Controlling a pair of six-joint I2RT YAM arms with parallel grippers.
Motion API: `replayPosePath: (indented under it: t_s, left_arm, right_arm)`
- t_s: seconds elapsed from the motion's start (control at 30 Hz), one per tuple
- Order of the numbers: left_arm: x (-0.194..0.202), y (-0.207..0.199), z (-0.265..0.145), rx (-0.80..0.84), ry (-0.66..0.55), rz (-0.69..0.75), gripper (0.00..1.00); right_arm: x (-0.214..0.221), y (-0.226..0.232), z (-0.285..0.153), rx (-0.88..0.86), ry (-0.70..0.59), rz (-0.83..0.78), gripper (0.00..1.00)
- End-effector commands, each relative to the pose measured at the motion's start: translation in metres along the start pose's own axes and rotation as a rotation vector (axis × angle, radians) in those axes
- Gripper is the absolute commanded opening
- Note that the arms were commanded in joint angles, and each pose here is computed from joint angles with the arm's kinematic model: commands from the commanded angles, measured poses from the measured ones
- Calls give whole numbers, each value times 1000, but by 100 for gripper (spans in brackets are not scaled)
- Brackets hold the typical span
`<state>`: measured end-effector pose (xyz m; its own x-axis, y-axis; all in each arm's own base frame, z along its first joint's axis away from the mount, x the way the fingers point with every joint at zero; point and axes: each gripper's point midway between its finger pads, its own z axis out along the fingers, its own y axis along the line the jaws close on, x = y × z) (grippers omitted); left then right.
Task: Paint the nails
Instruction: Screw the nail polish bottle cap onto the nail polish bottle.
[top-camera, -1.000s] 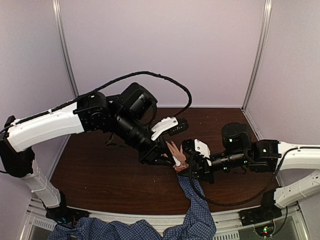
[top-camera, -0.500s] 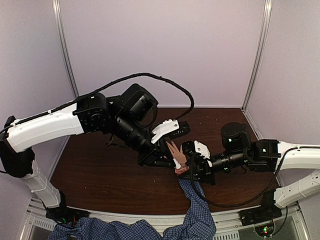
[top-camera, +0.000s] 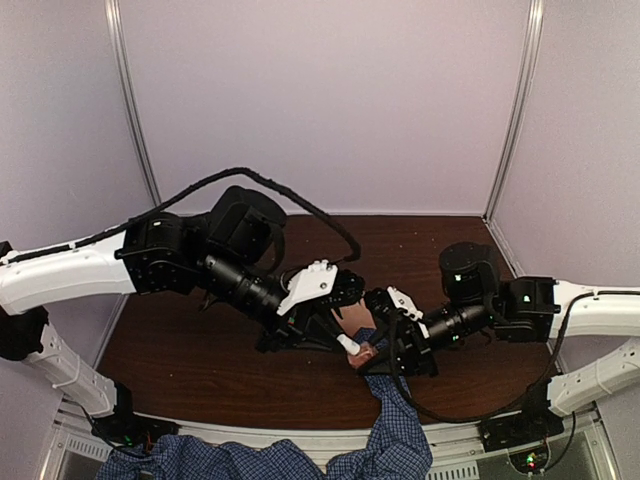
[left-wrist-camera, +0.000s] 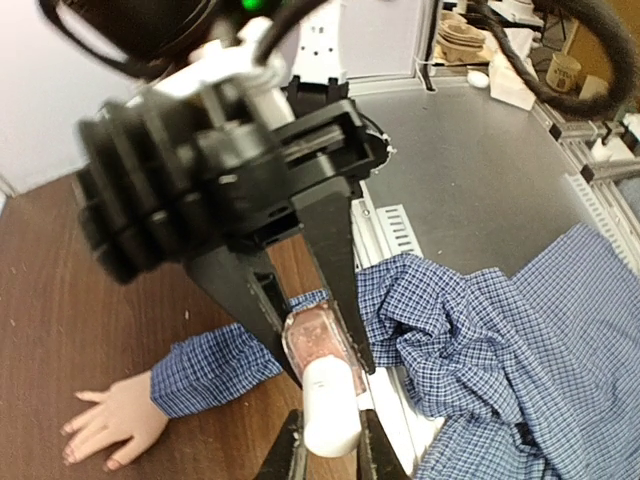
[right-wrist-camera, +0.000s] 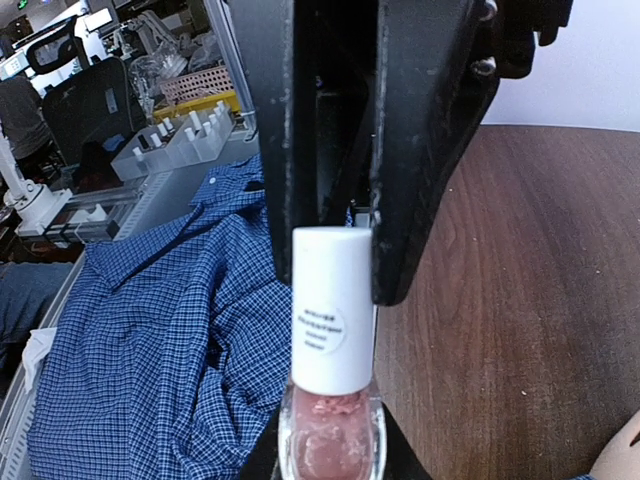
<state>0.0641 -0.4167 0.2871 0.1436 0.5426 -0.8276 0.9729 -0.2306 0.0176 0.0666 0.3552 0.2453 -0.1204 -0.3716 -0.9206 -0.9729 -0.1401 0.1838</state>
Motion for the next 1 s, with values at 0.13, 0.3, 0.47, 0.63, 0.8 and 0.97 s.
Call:
replayPosePath:
  t_s: [0.13, 0.3, 0.47, 0.63, 0.8, 0.97]
  left_arm:
    - [4, -9, 1, 1, 15, 200, 4]
    - [4, -1, -2, -52, 43, 196, 13]
    - [-16, 17, -32, -254, -111, 125, 54]
    - [-28, 27, -59, -364, -215, 15, 63]
    - [-35, 41, -58, -404, -330, -206, 58]
    - [-42, 71, -57, -505, -441, -417, 55]
  right_arm:
    - [-43, 19, 0, -136, -93, -43, 0]
    - [-41, 19, 4, -144, -74, -39, 0]
    - [-39, 6, -1, -40, -85, -56, 0]
    - [-44, -16, -12, 126, -126, -71, 0]
    - [-53, -55, -40, 423, -192, -54, 0]
    - [-52, -78, -50, 565, -193, -18, 0]
